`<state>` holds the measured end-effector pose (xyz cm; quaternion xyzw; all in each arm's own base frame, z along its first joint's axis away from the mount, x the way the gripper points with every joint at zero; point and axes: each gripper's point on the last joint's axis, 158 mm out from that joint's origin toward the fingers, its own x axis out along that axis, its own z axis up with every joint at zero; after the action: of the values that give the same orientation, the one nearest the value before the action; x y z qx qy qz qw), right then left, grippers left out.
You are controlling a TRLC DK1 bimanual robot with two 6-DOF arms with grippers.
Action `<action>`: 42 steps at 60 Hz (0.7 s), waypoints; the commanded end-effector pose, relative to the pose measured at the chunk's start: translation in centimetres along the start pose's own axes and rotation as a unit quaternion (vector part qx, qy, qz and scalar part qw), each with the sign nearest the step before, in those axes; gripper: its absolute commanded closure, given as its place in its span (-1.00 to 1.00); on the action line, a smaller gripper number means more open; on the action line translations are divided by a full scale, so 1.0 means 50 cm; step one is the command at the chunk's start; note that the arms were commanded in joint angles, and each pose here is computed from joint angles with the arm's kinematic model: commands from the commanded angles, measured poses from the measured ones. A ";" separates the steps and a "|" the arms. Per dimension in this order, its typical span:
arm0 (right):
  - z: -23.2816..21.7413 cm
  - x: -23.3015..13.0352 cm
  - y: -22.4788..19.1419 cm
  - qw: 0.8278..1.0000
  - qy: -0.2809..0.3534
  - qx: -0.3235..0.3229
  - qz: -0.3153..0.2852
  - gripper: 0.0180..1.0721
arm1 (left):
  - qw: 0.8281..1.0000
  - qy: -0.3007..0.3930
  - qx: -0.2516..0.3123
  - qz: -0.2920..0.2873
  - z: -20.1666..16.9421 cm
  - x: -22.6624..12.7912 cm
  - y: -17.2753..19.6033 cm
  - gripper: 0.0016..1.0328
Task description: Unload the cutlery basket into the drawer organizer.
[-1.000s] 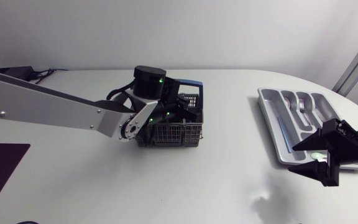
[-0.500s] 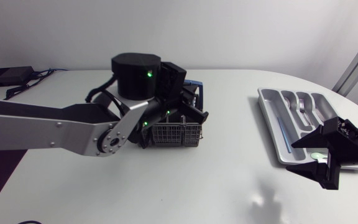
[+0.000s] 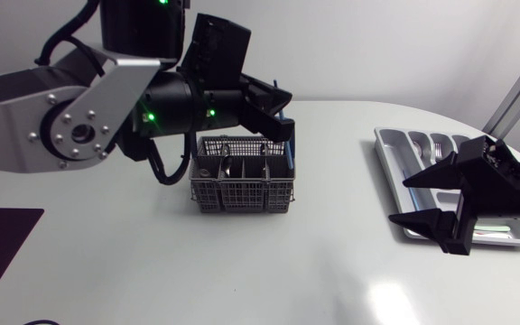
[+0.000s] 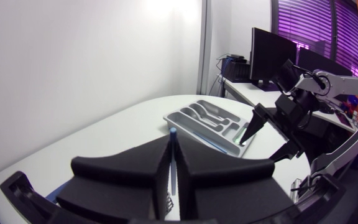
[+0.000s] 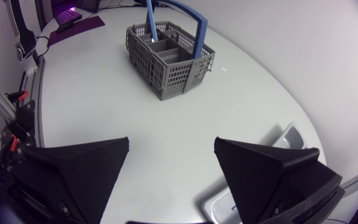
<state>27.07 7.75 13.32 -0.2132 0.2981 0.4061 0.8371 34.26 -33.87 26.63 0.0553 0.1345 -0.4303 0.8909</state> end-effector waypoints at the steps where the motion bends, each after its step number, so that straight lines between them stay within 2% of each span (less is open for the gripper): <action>1: 0.046 0.003 0.015 1.000 -0.019 0.019 0.013 -0.92 | 1.000 -0.008 -0.026 -0.014 0.034 -0.004 0.002 0.89; 17: 0.140 0.061 0.108 0.997 -0.039 0.007 0.066 -0.89 | 0.987 0.080 -0.073 -0.117 -0.030 0.011 -0.052 0.89; 23: 0.169 0.087 0.123 0.996 -0.047 0.009 0.070 -0.80 | 0.979 0.109 -0.091 -0.149 -0.053 0.017 -0.070 0.89; 42: 0.226 0.150 0.136 0.993 -0.055 0.032 0.095 -0.67 | 0.971 0.124 -0.111 -0.174 -0.070 0.022 -0.083 0.89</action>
<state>28.28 21.76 15.36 -0.1488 0.2782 0.4875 0.8141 30.38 -36.23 22.31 -0.0010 0.2972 -0.5494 0.7809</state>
